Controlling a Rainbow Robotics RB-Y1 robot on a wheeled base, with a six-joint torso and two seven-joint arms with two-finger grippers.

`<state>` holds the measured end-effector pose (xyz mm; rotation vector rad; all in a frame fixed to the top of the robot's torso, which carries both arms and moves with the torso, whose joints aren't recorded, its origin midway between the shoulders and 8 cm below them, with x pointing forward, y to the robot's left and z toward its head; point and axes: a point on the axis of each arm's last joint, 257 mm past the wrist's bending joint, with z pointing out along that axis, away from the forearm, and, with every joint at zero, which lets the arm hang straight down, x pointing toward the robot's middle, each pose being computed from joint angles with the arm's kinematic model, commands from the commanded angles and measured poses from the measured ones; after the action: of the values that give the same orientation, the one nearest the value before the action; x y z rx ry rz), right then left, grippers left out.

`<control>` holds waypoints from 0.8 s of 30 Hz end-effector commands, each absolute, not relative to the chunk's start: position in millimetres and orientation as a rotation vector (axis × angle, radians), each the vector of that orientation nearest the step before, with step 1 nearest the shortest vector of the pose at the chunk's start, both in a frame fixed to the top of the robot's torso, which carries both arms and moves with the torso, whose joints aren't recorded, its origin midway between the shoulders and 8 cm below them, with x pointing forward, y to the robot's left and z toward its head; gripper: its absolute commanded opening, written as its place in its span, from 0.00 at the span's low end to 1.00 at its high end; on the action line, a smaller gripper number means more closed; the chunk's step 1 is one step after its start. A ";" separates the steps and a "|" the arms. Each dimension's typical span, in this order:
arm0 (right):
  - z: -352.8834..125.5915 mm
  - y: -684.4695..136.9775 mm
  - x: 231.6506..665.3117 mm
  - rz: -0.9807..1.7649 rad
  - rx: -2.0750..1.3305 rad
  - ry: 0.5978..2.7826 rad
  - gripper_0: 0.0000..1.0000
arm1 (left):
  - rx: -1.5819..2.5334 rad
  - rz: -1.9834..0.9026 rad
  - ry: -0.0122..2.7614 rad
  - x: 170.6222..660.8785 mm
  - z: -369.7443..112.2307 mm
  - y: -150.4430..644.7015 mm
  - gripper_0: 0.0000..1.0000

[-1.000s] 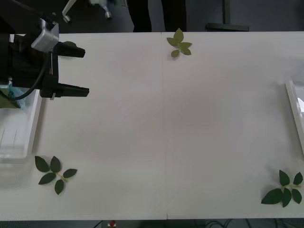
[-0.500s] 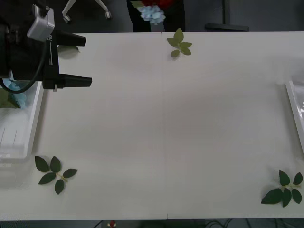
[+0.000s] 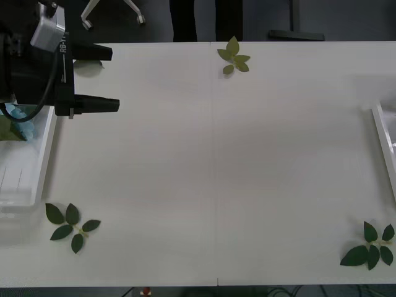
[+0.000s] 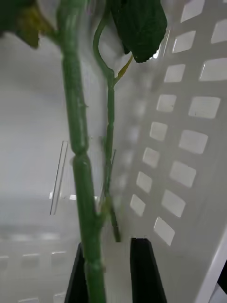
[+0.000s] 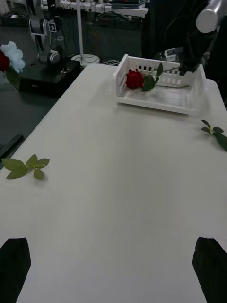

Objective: Place the red flowers into the right box and the blue flowers into the left box. If a person shows an open palm, hand one flower to the person first, then continue sorting.

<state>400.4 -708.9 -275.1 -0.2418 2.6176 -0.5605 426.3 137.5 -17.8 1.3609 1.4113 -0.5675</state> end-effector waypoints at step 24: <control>-206.8 -552.4 418.1 0.120 -0.650 2.556 0.92 | 1.333 -0.590 1.450 424.1 -20.5 139.6 1.00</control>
<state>415.6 -577.7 -215.2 -0.5280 2.5747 0.0723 426.5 137.8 -18.3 1.3437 1.4325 -0.5842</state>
